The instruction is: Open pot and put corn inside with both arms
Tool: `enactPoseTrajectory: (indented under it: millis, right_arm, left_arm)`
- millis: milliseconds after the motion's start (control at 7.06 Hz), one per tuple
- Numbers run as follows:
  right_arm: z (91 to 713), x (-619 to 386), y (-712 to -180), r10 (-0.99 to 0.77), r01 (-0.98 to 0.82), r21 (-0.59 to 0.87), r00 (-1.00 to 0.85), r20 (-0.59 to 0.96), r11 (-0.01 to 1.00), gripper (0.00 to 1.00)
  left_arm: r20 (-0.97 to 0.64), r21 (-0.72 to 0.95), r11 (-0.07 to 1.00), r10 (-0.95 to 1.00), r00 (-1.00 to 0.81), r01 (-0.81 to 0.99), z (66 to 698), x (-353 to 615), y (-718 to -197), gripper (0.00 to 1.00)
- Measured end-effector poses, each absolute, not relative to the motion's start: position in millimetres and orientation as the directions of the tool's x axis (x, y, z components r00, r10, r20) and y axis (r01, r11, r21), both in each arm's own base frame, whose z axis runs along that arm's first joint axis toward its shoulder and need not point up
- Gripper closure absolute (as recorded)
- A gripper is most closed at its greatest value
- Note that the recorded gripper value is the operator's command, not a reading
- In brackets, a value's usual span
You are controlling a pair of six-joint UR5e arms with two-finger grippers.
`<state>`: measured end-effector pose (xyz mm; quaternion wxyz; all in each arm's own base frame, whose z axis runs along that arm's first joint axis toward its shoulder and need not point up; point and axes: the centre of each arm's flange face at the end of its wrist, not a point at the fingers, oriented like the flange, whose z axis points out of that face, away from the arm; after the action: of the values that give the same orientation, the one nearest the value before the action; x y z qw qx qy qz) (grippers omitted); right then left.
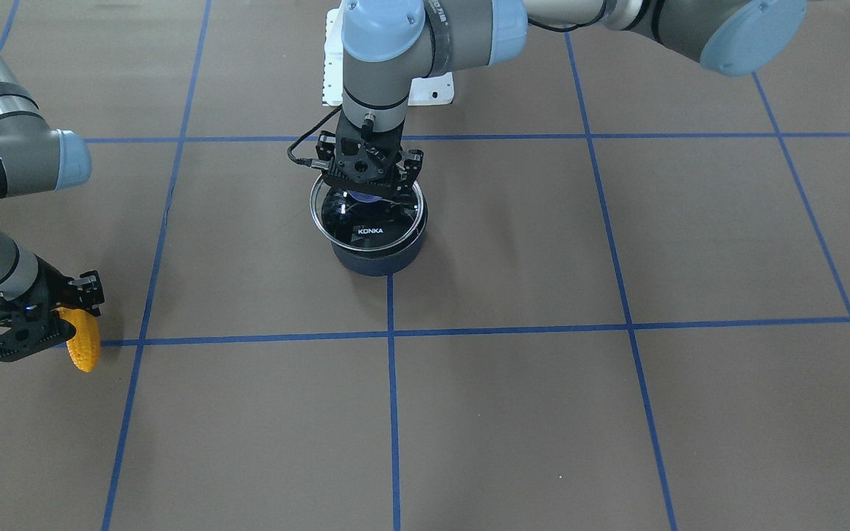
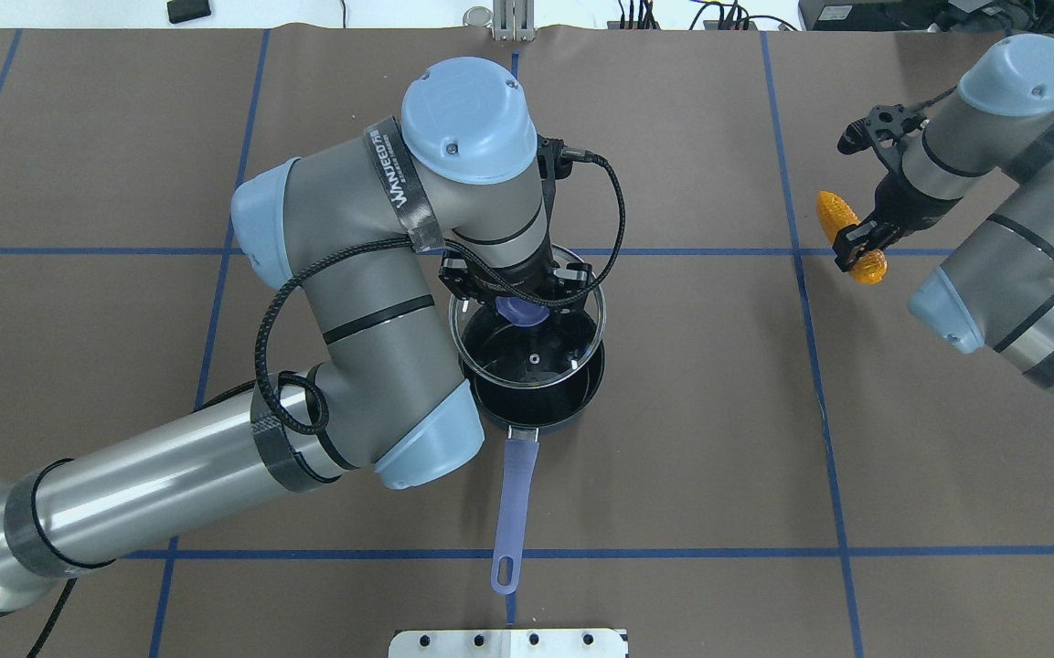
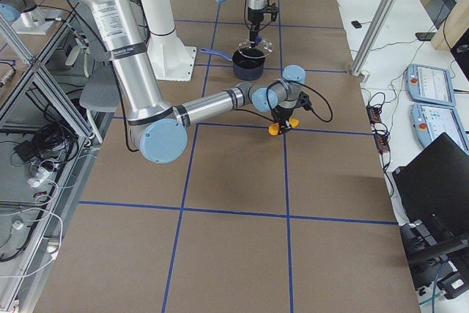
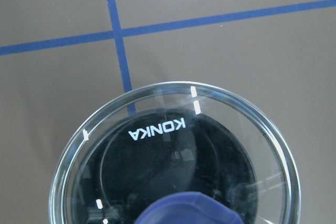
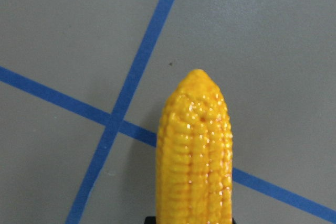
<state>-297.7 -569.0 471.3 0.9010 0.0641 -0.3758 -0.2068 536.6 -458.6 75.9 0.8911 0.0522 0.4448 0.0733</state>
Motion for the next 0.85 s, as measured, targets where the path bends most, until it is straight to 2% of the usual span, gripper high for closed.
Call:
enactPoseTrajectory:
  millis: [850]
  right_arm:
    - [294.9,-403.8,-494.0,-0.377,0.264,0.279,0.476,0.795,0.923,0.77]
  left_arm:
    - [-0.732,0.252,0.956,0.291,0.616,-0.153,172.4,432.5,-528.6,0.45]
